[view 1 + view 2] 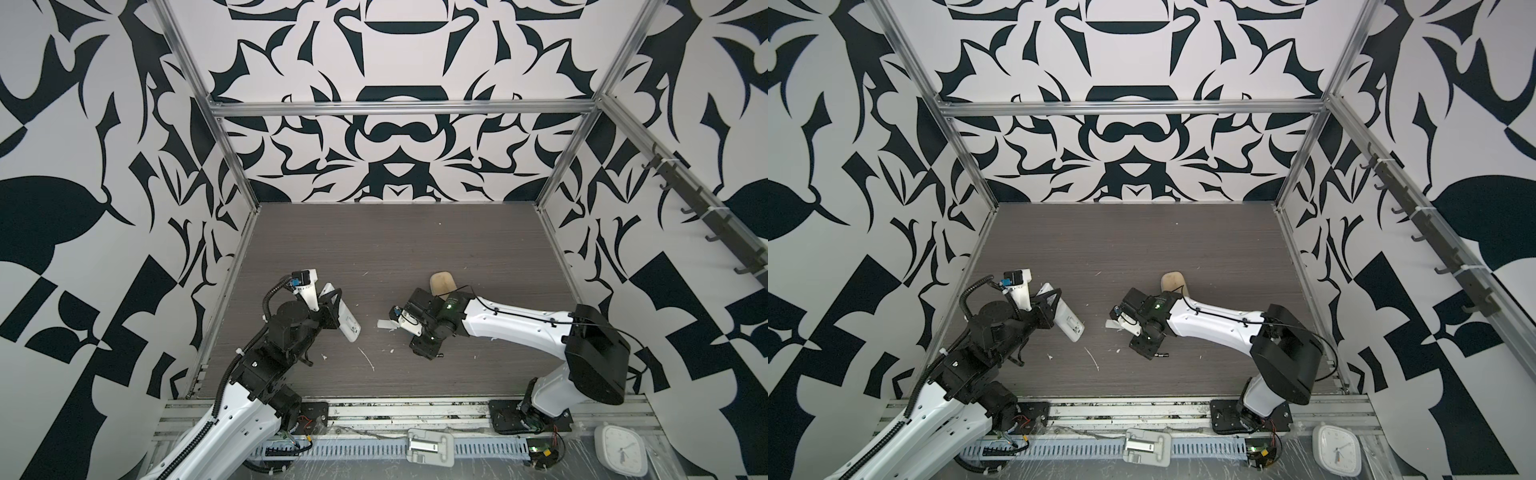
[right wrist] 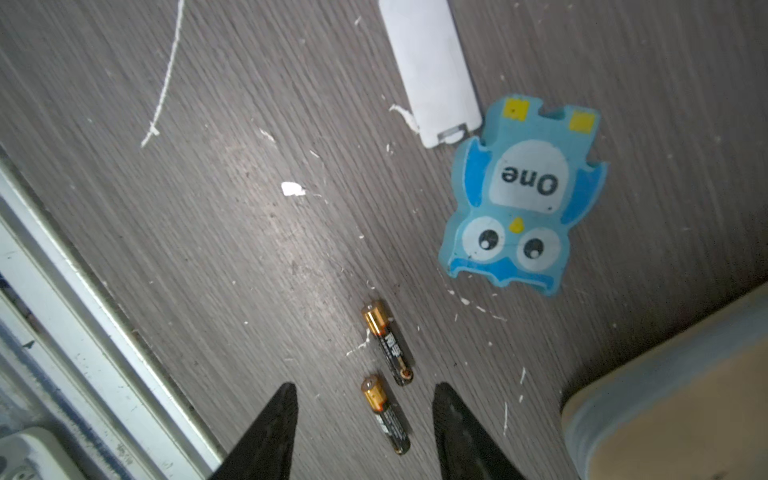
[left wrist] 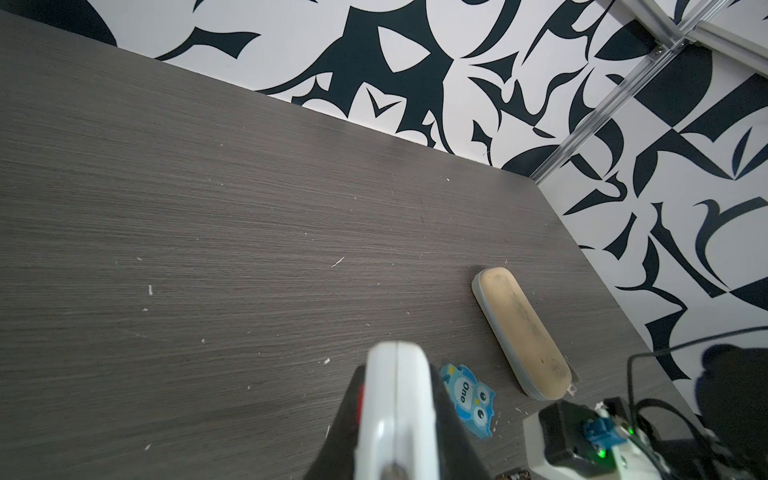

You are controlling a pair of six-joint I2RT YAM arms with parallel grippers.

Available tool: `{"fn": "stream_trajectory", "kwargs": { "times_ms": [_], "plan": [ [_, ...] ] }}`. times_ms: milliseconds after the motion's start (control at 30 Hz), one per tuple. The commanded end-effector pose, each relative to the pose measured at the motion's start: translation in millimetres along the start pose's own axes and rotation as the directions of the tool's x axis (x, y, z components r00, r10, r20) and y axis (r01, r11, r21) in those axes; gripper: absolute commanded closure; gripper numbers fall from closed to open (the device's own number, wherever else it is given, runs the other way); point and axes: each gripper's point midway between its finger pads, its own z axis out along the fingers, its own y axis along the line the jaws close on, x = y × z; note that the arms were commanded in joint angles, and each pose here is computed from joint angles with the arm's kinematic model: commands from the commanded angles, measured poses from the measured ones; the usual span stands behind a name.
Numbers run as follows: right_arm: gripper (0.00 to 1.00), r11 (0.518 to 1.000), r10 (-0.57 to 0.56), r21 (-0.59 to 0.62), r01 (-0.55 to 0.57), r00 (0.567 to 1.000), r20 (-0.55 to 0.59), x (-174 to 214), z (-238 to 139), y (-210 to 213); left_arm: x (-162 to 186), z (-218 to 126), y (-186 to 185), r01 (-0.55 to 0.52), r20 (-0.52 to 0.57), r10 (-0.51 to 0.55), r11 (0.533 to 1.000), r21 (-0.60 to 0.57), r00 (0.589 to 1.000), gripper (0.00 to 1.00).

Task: Load the batteries into the remote control
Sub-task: 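Lower the right gripper onto the nearer AA battery and grasp it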

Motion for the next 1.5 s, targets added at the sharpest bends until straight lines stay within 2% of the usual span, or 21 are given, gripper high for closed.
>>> {"fn": "stream_trajectory", "kwargs": {
  "times_ms": [0,233,467,700,933,1067,1367,1467],
  "plan": [
    [0.44,0.997,-0.082,0.000,0.082,0.997,0.013,-10,-3,0,-15,-9,-7,0.034,0.050,-0.036,0.999,0.039,0.998,1.00],
    [0.48,0.995,-0.096,-0.003,0.096,0.995,0.004,-9,10,-4,-20,-19,-7,0.102,0.148,-0.123,0.985,0.136,0.981,1.00],
    [0.53,0.994,-0.105,-0.012,0.106,0.994,0.007,-12,21,-7,-21,-16,-10,0.111,0.132,-0.131,0.982,0.150,0.983,1.00],
    [0.55,0.993,-0.121,-0.018,0.121,0.992,-0.046,-3,34,-9,-23,-19,-6,0.114,0.151,-0.134,0.984,0.135,0.979,1.00],
    [0.63,0.992,-0.124,-0.015,0.123,0.990,-0.062,-1,38,-11,-22,-16,-4,0.115,0.145,-0.133,0.985,0.128,0.980,1.00],
    [0.70,0.992,-0.128,-0.017,0.127,0.989,-0.072,1,40,-11,-23,-17,-4,0.115,0.151,-0.135,0.985,0.130,0.979,1.00],
    [0.78,0.991,-0.132,-0.013,0.132,0.987,-0.088,0,45,-14,-22,-16,-3,0.112,0.149,-0.130,0.986,0.123,0.980,1.00],
    [0.85,0.991,-0.132,-0.002,0.132,0.988,-0.084,-2,44,-16,-21,-15,-3,0.110,0.147,-0.128,0.986,0.124,0.981,1.00]
  ]
}}
